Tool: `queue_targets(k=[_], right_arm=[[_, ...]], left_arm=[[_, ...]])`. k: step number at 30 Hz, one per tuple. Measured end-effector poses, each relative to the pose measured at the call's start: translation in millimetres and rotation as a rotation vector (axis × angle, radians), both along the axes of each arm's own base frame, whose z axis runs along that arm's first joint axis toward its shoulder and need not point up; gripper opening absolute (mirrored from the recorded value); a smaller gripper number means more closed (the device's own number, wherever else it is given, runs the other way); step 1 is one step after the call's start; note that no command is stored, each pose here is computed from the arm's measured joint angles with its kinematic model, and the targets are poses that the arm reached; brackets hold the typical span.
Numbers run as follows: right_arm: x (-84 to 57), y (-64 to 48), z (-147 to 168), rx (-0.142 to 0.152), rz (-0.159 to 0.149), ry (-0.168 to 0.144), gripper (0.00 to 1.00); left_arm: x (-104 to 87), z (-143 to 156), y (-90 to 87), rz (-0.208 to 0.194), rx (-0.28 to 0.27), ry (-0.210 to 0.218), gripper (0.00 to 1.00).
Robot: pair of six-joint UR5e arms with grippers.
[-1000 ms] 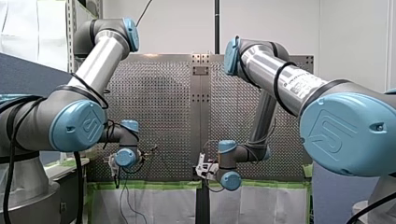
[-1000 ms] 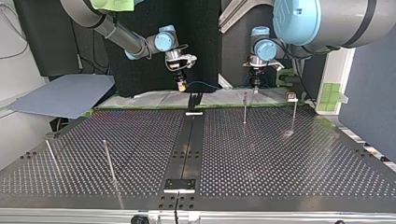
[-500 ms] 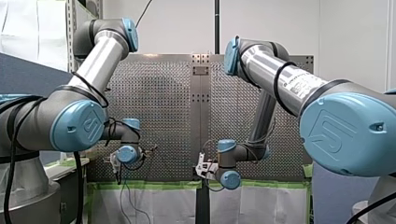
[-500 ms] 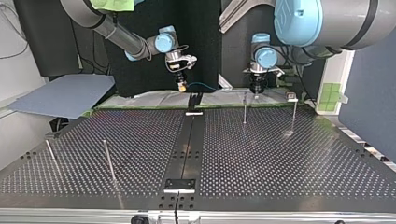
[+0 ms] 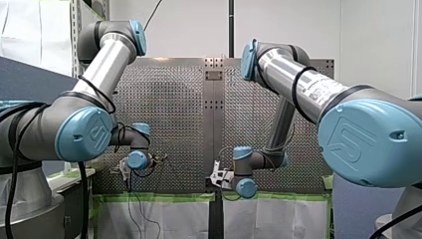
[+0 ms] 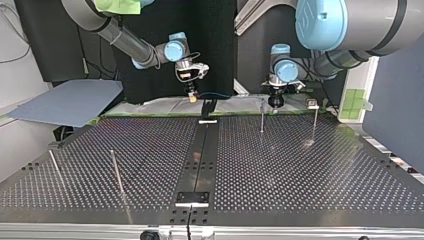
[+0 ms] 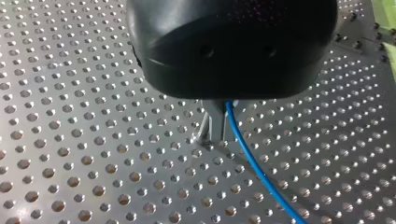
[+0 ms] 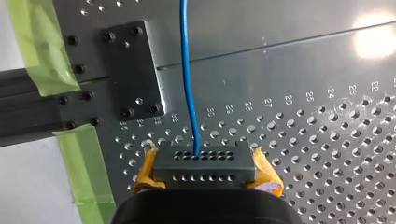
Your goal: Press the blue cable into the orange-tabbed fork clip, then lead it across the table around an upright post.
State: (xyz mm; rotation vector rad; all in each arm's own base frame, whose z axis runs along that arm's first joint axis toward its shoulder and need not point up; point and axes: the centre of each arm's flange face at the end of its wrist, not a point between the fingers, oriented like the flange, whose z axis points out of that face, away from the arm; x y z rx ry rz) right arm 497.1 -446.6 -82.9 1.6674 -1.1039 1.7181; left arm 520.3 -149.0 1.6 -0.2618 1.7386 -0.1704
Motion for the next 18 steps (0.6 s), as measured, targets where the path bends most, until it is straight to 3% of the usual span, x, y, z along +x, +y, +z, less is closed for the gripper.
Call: queue_targets(k=[10,18], right_arm=[[-3.4,-27.1,9,0.011,-0.028,0.009,0.0],[-10.6,-48.8,16,0.0,-0.055,0.0,0.0]], left_arm=[[10.9,4,6.2,-0.009,-0.017,0.006,0.02],[13.8,4,12.9,-0.005,-0.03,0.006,0.02]])
